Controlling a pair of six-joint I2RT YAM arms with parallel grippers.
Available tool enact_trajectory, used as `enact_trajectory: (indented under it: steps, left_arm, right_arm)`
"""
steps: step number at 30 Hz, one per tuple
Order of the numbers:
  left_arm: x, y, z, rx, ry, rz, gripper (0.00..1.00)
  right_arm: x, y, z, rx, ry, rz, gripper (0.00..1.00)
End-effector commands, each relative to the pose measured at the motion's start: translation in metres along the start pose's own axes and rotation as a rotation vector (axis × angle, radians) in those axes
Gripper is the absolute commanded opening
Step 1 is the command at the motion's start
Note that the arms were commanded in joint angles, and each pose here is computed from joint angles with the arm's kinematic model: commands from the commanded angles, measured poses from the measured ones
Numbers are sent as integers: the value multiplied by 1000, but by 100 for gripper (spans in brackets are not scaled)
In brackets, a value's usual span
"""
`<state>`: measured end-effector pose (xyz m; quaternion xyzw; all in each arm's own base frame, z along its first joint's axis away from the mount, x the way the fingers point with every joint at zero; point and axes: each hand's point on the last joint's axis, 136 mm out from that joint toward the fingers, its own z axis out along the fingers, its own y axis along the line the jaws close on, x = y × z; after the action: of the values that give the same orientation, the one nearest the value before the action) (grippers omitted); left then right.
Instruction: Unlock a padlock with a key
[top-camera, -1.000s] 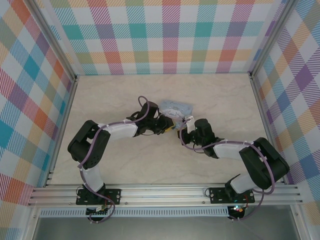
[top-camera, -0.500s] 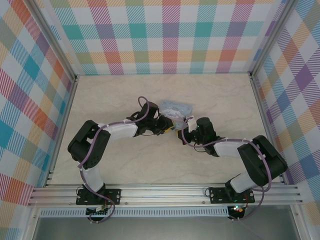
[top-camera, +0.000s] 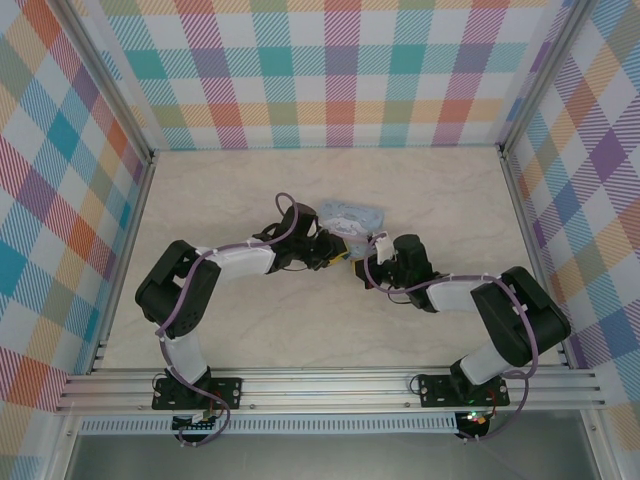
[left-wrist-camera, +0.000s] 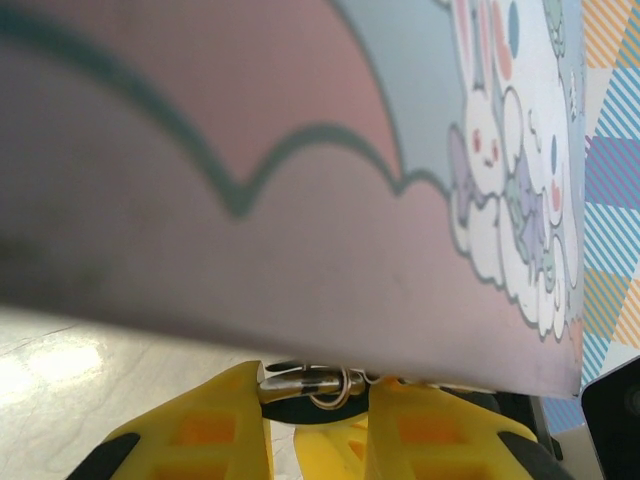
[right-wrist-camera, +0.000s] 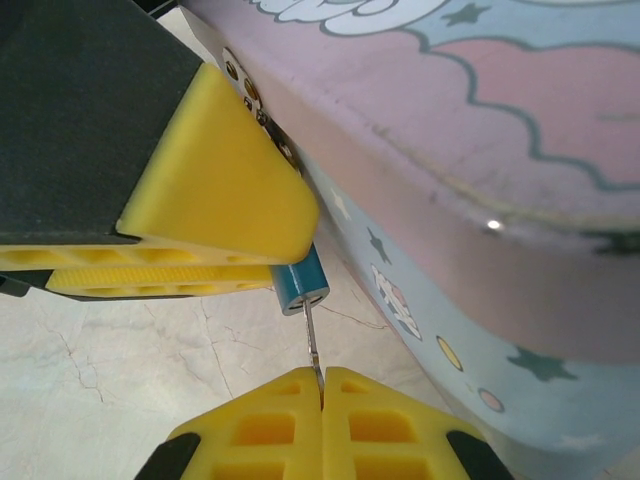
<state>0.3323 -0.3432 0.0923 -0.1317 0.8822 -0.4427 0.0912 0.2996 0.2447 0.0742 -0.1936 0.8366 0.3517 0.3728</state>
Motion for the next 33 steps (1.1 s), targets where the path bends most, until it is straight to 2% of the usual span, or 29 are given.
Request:
enact_trajectory:
  steps: [1,9,18,22,33]
  left_arm:
    - [22,-18,-6,51,91,51,17]
    - [22,-10,-3,25,90,60,16]
    - [22,-3,-3,-16,91,69,16]
    - [23,-11,-2,11,98,61,16]
    - [32,-30,-3,37,119,48,14]
  right_arm:
    - [-47,17,-5,-70,-145,-56,0]
    - [-44,22,-5,-101,-128,-48,0]
    - [-46,17,-11,-69,-121,-66,0]
    - [-42,13,-9,-56,-123,-55,0]
    - [-65,16,0,-76,-172,-67,0]
